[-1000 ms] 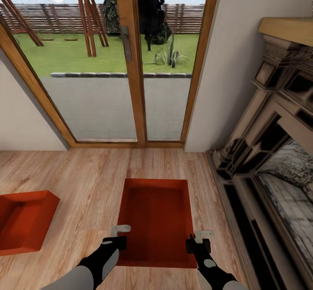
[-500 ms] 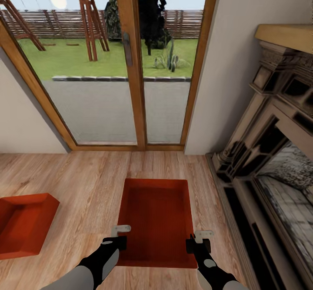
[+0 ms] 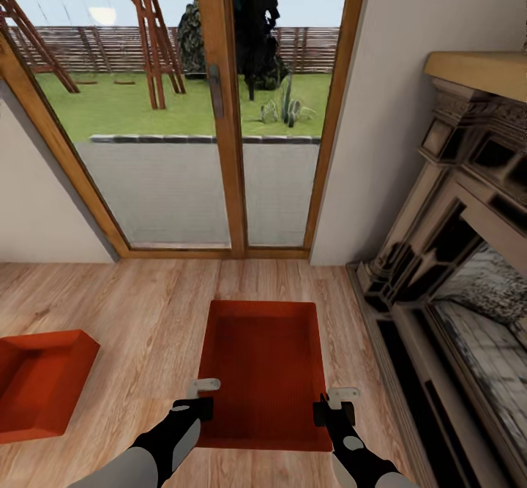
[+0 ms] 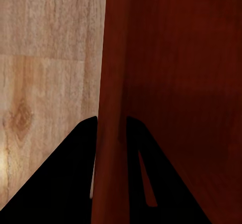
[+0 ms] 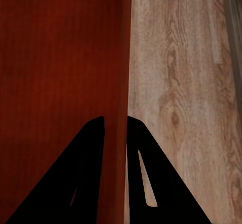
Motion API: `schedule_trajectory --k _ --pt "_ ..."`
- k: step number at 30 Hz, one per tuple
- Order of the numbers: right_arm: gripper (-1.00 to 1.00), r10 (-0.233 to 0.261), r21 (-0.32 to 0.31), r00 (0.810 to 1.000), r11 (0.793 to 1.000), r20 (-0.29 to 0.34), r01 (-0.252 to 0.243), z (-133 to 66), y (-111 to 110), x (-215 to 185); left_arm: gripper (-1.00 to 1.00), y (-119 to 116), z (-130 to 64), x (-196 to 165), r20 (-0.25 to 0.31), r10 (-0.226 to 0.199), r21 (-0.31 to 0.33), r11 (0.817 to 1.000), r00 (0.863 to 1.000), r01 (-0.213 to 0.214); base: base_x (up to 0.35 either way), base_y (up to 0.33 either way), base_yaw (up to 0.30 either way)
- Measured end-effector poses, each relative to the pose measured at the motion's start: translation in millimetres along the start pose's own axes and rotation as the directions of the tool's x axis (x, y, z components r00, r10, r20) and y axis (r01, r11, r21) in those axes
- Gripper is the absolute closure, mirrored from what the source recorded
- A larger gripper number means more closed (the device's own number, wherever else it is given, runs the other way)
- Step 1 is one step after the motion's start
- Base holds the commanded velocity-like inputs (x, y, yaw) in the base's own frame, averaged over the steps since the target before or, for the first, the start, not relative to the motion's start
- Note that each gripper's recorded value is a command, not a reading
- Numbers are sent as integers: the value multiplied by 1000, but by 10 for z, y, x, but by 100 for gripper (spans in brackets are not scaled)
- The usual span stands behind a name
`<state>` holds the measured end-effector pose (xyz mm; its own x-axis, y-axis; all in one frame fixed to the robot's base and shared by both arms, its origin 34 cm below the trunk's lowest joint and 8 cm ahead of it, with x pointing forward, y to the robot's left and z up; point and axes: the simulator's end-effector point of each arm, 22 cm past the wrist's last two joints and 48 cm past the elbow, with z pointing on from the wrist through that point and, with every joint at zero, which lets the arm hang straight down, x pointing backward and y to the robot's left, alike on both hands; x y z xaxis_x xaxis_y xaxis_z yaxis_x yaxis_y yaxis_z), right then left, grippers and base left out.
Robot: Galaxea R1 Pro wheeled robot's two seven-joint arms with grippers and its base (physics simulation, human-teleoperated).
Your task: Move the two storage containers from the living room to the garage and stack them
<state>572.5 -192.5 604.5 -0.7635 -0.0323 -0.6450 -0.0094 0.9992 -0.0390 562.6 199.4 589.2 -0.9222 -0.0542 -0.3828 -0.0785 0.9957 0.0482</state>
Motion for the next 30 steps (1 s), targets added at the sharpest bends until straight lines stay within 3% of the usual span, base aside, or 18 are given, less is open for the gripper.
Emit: schedule_trajectory --k 30 --pt "100 1 1 999 1000 34 -1 -44 -7 -184 100 -2 -94 -167 34 -2 2 1000 999 2 0 0 20"
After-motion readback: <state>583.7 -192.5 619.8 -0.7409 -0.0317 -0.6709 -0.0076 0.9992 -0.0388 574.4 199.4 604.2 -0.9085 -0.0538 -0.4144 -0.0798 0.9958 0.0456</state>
